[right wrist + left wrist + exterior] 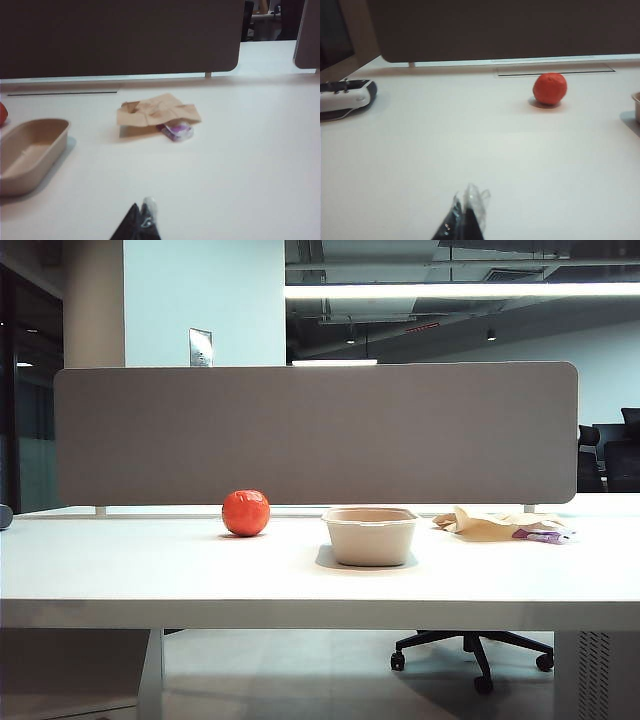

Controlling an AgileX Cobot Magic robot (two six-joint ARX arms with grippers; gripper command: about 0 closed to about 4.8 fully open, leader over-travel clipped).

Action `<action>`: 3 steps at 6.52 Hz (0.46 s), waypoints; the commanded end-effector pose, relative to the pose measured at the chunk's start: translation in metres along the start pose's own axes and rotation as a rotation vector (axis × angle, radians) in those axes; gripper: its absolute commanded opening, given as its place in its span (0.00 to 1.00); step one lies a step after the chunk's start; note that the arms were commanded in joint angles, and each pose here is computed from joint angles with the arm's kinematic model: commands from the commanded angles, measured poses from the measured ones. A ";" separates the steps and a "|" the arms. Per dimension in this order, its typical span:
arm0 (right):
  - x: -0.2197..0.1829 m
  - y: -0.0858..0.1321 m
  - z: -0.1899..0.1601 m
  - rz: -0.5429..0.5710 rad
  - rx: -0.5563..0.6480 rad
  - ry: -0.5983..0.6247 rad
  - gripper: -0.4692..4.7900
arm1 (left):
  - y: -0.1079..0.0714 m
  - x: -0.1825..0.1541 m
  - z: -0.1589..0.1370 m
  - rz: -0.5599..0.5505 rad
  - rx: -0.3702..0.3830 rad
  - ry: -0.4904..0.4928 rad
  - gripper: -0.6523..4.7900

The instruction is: Pick up the orange and place it into the paper lunchbox.

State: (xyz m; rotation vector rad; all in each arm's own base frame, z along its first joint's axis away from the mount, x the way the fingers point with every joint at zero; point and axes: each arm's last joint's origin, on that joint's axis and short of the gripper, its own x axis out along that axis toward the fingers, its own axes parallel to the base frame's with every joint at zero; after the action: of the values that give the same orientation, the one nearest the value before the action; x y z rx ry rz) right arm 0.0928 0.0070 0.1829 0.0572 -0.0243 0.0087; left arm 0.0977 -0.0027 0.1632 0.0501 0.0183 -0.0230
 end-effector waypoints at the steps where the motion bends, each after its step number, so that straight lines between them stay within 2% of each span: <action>1: -0.017 0.002 0.068 0.006 0.016 -0.184 0.09 | 0.006 -0.015 0.057 0.089 -0.098 -0.185 0.11; 3: -0.011 0.006 0.108 0.053 0.011 -0.161 0.09 | 0.007 -0.013 0.096 0.087 -0.099 -0.187 0.11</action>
State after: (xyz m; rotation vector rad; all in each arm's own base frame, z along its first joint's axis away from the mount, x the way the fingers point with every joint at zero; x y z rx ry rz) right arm 0.0785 0.0059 0.2832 0.0722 -0.1853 0.0271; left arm 0.0857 0.0001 0.2524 -0.0484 -0.1640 0.0574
